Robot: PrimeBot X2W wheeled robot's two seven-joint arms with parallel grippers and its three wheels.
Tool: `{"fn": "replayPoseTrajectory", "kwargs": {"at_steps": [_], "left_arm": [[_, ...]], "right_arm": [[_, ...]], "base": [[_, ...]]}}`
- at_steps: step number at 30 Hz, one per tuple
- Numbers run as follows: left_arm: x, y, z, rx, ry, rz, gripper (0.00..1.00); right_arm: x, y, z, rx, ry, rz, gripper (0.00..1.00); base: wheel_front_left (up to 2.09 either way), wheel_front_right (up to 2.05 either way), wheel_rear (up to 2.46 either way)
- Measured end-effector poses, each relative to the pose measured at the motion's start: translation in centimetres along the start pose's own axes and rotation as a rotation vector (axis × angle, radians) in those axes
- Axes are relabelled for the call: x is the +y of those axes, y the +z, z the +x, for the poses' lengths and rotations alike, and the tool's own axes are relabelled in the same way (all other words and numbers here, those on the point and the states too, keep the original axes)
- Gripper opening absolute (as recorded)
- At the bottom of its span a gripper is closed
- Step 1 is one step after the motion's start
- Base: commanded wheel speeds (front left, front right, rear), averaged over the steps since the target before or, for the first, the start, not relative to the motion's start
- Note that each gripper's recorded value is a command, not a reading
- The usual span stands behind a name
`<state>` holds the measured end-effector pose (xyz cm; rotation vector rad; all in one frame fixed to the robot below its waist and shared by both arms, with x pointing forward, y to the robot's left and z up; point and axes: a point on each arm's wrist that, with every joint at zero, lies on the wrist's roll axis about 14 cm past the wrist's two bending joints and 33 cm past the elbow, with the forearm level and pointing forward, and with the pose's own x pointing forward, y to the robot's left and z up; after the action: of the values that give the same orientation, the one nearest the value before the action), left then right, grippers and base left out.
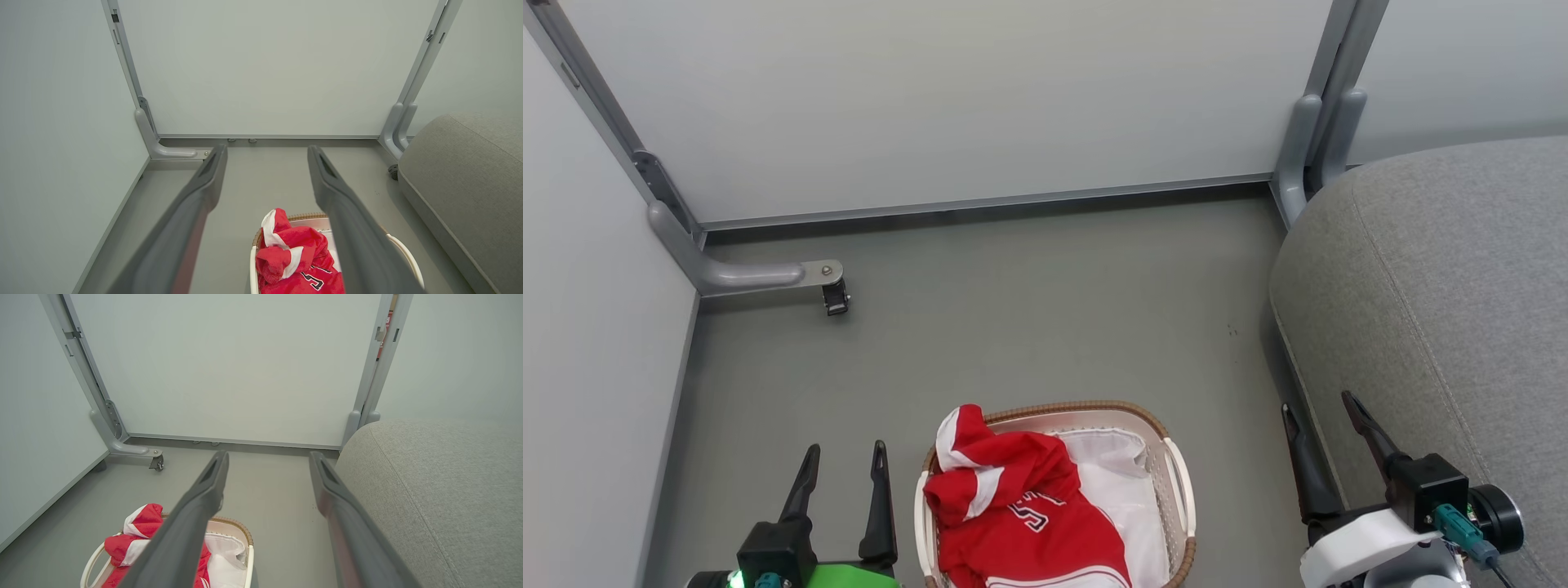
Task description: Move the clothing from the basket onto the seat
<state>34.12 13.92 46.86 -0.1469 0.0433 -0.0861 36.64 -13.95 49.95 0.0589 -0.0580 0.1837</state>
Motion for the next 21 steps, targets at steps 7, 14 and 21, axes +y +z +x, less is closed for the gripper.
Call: {"fn": "replayPoseTrajectory", "kwargs": {"at_steps": [7, 14, 21], "left_arm": [[0.04, -0.18, -0.01, 0.006, 0.001, 0.000, 1.00], [0.05, -0.34, 0.06, 0.011, 0.001, -0.001, 1.00], [-0.08, -0.94, 0.52, 0.031, -0.007, 0.002, 1.00]], "right_arm": [[-0.04, -0.13, 0.00, 0.004, -0.001, 0.001, 1.00], [-0.10, -0.39, 0.03, 0.012, -0.003, 0.002, 1.00], [-0.33, -0.77, 0.43, 0.021, -0.008, 0.005, 1.00]], "base": [[0.00, 0.00, 0.00], [0.00, 0.00, 0.00], [0.00, 0.00, 0.00]]}}
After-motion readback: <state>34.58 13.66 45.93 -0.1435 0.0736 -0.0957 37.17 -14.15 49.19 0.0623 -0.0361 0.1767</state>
